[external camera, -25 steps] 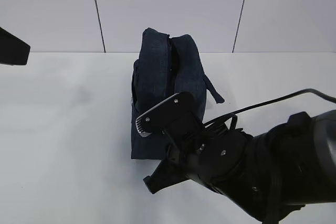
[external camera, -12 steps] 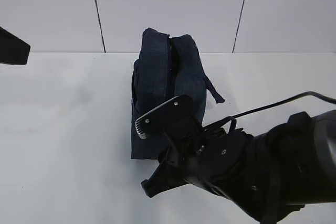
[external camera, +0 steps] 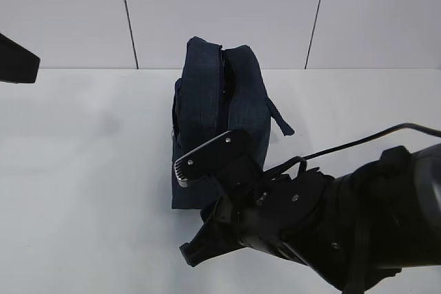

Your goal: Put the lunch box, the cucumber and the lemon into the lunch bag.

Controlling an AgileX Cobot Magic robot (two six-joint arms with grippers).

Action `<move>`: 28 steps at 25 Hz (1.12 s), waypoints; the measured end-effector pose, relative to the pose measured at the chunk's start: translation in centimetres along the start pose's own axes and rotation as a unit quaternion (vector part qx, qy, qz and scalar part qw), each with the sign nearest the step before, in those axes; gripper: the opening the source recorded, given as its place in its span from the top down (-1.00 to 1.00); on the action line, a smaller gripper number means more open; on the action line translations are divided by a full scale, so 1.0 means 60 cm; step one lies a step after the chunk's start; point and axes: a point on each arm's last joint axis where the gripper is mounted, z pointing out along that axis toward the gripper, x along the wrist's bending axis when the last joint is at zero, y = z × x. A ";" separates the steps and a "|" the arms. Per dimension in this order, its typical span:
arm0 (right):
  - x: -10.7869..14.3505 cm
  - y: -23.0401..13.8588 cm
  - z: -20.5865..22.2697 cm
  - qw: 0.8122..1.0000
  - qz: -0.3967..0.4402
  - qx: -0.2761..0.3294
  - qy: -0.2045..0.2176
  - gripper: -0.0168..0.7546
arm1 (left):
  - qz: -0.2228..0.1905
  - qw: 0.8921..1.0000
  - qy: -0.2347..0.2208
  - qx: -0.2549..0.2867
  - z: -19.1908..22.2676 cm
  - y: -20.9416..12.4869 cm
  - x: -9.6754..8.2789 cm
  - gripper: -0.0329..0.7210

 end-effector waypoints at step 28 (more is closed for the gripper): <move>-0.006 0.000 -0.001 0.999 -0.039 -0.008 -0.013 -0.13 | 0.000 1.000 0.000 -0.001 0.000 0.000 0.000 -0.28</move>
